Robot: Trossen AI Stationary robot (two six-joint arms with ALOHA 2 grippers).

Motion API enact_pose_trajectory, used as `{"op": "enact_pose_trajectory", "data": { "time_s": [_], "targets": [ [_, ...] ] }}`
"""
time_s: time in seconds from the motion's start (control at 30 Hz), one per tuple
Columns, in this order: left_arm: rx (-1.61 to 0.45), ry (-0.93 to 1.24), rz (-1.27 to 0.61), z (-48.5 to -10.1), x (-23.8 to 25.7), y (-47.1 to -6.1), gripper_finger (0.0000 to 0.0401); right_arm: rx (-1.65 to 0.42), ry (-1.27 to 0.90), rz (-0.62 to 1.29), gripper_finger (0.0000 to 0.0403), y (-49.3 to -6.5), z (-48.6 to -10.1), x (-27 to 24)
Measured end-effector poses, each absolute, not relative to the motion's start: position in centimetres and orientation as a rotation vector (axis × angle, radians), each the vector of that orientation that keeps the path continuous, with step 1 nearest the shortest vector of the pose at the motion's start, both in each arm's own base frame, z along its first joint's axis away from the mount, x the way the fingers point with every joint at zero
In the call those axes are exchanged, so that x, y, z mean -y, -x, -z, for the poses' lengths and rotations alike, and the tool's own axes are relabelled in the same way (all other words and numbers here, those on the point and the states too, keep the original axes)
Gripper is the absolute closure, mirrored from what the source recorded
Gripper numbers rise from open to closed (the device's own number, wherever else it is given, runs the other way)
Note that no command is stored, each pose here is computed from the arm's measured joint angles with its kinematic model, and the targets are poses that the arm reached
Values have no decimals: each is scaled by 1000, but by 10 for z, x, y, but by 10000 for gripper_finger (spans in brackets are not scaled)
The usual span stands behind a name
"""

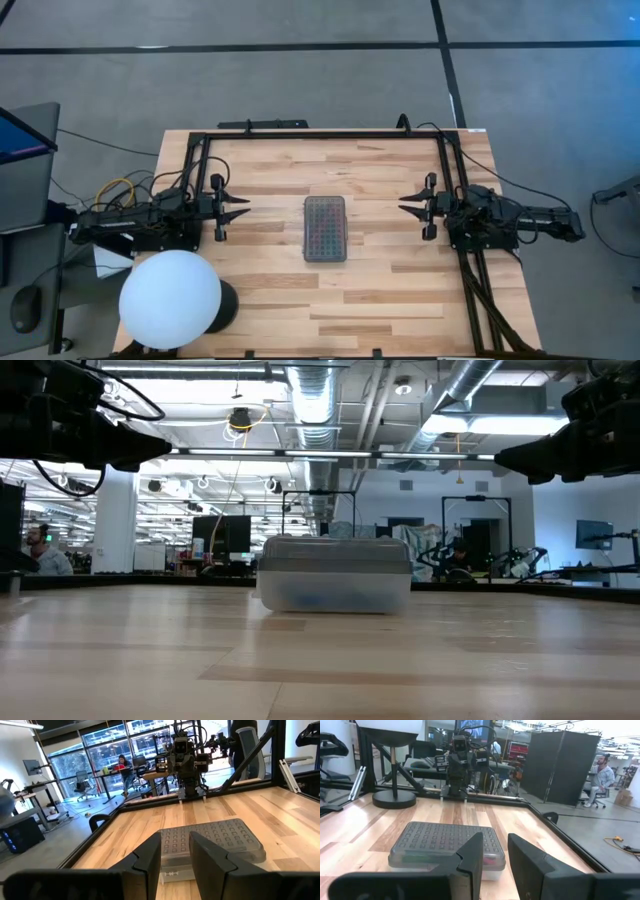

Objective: Pick & place school supplies into a supply box
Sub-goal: Return to Home Position

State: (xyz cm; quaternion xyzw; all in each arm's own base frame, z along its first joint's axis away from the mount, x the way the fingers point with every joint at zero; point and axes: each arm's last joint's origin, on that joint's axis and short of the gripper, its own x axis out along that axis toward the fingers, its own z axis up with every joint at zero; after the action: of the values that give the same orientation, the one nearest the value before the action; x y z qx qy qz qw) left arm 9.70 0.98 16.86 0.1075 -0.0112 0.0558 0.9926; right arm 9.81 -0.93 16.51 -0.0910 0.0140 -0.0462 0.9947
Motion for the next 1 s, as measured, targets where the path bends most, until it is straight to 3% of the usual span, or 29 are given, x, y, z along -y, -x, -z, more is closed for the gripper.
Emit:
{"op": "enact_pose_trajectory", "data": {
  "time_s": [1.0],
  "targets": [
    [22,-220,-112,-169,-10,-97,305,-28,182,93,317,-98,-165,9]
  ]
}}
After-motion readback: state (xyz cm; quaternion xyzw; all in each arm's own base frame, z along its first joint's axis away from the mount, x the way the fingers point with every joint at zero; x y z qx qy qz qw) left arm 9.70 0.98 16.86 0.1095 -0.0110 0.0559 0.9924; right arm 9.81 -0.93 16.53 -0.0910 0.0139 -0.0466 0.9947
